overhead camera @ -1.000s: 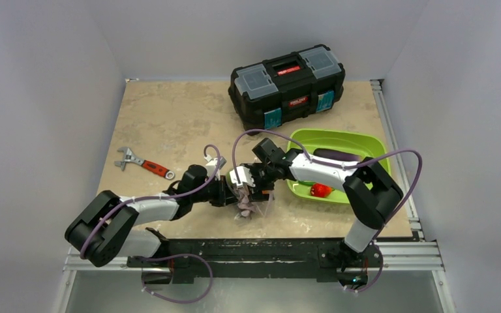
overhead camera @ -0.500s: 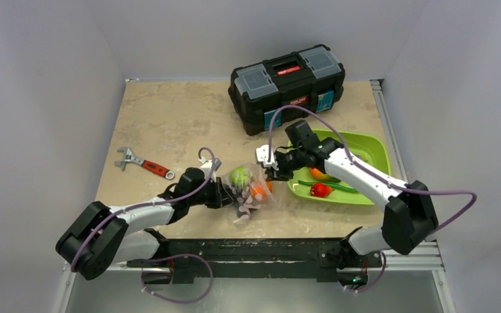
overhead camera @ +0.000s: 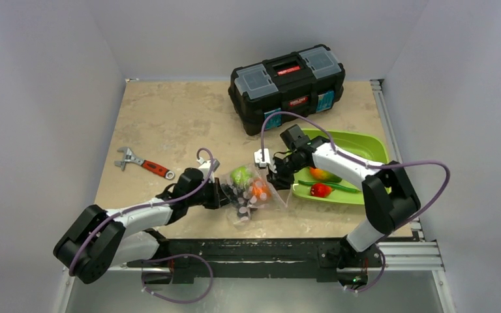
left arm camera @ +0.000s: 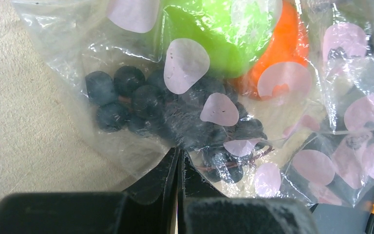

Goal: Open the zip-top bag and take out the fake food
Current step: Pick up the fake fruit from the zipper food storage bag.

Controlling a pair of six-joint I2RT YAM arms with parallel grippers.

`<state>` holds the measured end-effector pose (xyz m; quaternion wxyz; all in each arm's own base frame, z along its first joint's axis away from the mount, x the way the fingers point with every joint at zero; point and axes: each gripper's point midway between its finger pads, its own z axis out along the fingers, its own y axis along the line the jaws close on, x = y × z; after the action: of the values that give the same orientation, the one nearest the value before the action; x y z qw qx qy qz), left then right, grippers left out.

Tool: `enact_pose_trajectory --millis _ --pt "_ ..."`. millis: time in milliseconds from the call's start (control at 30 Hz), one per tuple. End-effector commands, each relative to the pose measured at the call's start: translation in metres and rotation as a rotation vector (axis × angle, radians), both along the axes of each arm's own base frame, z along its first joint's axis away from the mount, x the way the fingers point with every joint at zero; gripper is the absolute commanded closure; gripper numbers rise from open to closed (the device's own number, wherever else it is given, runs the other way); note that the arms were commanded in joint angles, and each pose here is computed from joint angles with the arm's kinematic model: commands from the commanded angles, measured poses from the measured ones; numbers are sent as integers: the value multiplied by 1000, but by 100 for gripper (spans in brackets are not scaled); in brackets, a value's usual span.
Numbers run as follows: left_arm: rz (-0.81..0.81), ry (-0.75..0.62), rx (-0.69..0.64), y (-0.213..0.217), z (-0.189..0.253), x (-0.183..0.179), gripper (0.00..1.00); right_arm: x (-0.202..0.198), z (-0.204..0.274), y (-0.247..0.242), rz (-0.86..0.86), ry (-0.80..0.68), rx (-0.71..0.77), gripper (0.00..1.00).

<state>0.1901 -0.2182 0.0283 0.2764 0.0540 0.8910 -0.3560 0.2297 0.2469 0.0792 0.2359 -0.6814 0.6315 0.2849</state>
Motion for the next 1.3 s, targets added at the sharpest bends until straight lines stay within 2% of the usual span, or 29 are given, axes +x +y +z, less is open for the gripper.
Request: enact_pose_trajectory --millis 0,200,400,667,800,867,933,1033,1100,1167,1267 --pt "-28 -30 -13 -4 5 3 100 5 -3 1 -23 -17 -55 57" --pt "-51 -10 -35 -11 4 4 100 -4 -15 25 22 -68 -97 32" --pt "-64 -3 -46 -14 4 3 100 12 -18 41 -33 -114 -105 17" --pt "-92 21 -75 -24 2 5 100 -1 -43 57 -25 -48 -131 11" --pt "-93 35 -92 -27 -1 4 100 -8 -62 58 -27 -53 -186 11" --pt "-93 35 -96 -27 -1 3 100 -9 -68 57 -29 -57 -206 16" --pt "-86 31 -91 -25 -1 3 100 -8 -70 56 -29 -64 -219 28" --pt "-65 15 -70 -18 -1 3 100 -10 -60 55 -13 -63 -200 56" --pt "-51 6 -48 -13 -1 2 100 -12 -39 54 1 -59 -146 68" --pt "-36 -12 -31 -7 1 2 100 -12 -13 50 18 -52 -79 77" --pt "-16 -29 -6 0 2 2 100 -17 19 39 58 -35 1 83"
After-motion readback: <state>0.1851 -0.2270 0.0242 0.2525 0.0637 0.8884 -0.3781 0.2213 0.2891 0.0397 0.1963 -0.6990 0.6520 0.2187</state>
